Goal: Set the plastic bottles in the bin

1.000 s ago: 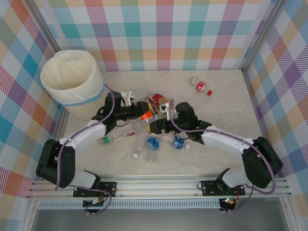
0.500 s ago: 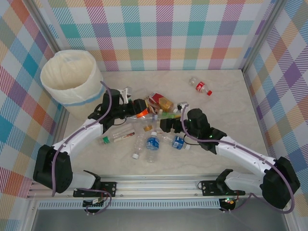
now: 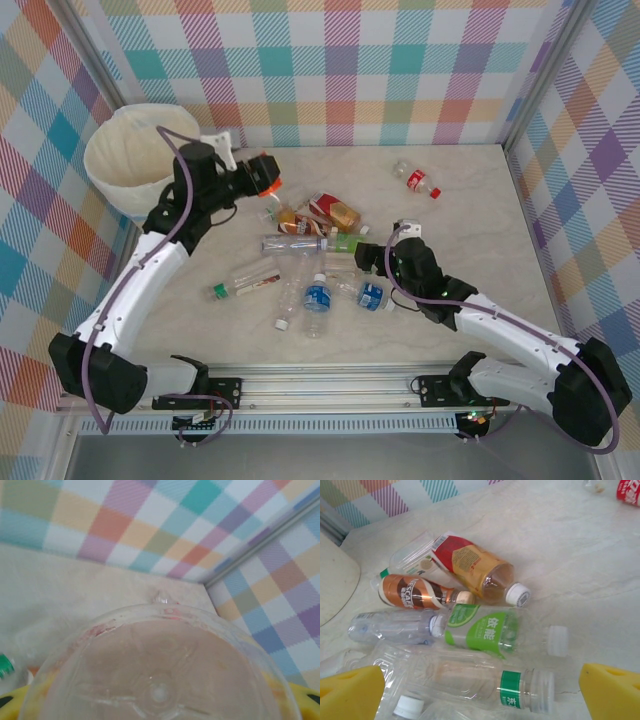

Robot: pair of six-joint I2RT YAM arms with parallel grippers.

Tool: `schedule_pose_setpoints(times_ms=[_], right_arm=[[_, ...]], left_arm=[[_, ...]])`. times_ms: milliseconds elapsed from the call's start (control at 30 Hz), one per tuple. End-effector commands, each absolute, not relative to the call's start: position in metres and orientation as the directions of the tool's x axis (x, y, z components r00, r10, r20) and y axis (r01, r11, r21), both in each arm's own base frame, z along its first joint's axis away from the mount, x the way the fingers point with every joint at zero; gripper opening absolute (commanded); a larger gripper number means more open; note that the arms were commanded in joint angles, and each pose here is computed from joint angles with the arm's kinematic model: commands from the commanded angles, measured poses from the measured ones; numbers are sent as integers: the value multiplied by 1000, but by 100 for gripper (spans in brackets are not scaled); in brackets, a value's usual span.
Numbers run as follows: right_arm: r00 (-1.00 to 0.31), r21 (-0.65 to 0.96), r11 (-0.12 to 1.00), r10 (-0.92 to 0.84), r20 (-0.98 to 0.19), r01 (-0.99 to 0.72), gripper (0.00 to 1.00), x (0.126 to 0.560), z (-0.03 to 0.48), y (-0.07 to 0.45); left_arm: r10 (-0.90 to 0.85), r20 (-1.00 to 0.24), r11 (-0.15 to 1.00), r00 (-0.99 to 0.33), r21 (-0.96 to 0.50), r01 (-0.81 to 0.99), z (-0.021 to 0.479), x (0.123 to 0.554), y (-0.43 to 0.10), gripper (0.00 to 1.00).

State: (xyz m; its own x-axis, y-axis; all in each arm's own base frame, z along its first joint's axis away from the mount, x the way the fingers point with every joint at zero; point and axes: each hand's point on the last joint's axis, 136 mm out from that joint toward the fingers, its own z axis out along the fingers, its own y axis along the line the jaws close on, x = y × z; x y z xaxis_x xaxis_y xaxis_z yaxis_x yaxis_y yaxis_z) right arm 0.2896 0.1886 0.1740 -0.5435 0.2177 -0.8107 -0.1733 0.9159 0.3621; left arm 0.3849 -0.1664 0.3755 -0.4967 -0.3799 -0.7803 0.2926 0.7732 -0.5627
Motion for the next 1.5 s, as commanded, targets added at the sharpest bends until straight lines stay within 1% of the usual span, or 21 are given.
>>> schedule_pose_setpoints(times_ms=[0, 67, 167, 233, 333, 467, 567, 667, 833, 933, 1033, 1133, 1267, 1400, 1467], right_arm=[[-482, 360, 923, 255, -838, -136, 100, 298, 189, 182], [-460, 375, 918, 281, -842, -127, 100, 301, 194, 181], [-434, 400, 907, 309, -846, -133, 100, 303, 199, 182], [-434, 402, 906, 311, -846, -134, 100, 304, 199, 183], [-451, 392, 910, 297, -842, -133, 100, 303, 196, 184], [-465, 392, 912, 296, -835, -124, 100, 302, 194, 183], [-461, 398, 909, 303, -834, -122, 100, 301, 195, 182], [-463, 396, 911, 301, -834, -120, 100, 300, 195, 180], [-470, 396, 912, 303, -829, -110, 100, 299, 193, 179], [-477, 399, 912, 309, -823, -98, 100, 299, 190, 178], [-480, 405, 910, 318, -818, -86, 100, 301, 189, 179], [-484, 408, 910, 325, -812, -73, 100, 303, 188, 180], [-507, 394, 916, 303, -807, -79, 100, 306, 189, 185], [-525, 385, 919, 287, -802, -86, 100, 307, 189, 189], [-530, 386, 919, 286, -798, -85, 100, 308, 187, 190]], left_arm=[[-343, -834, 872, -432, -453, 183, 386, 402, -131, 0], [-339, -862, 909, -377, -403, 105, 400, 414, -106, 0], [-331, -891, 935, -310, -354, 19, 420, 426, -74, 0], [-327, -907, 943, -266, -333, -25, 432, 432, -55, 0], [-290, -937, 952, -194, -262, -158, 447, 438, -18, 0], [-205, -971, 921, -123, -149, -359, 455, 443, 31, 0], [-200, -977, 884, -76, -146, -445, 460, 445, 62, 0], [-216, -975, 857, -45, -167, -487, 465, 447, 86, 0], [-248, -966, 835, -78, -172, -522, 450, 455, 114, 2], [-268, -954, 823, -133, -155, -546, 426, 465, 126, 3], [-348, -917, 823, -197, -198, -532, 396, 479, 133, 5], [-413, -872, 821, -262, -232, -522, 365, 492, 133, 6], [-483, -806, 818, -343, -276, -504, 328, 508, 127, 11], [-537, -745, 809, -396, -321, -492, 300, 520, 121, 14], [-568, -711, 798, -413, -355, -487, 287, 525, 115, 17]])
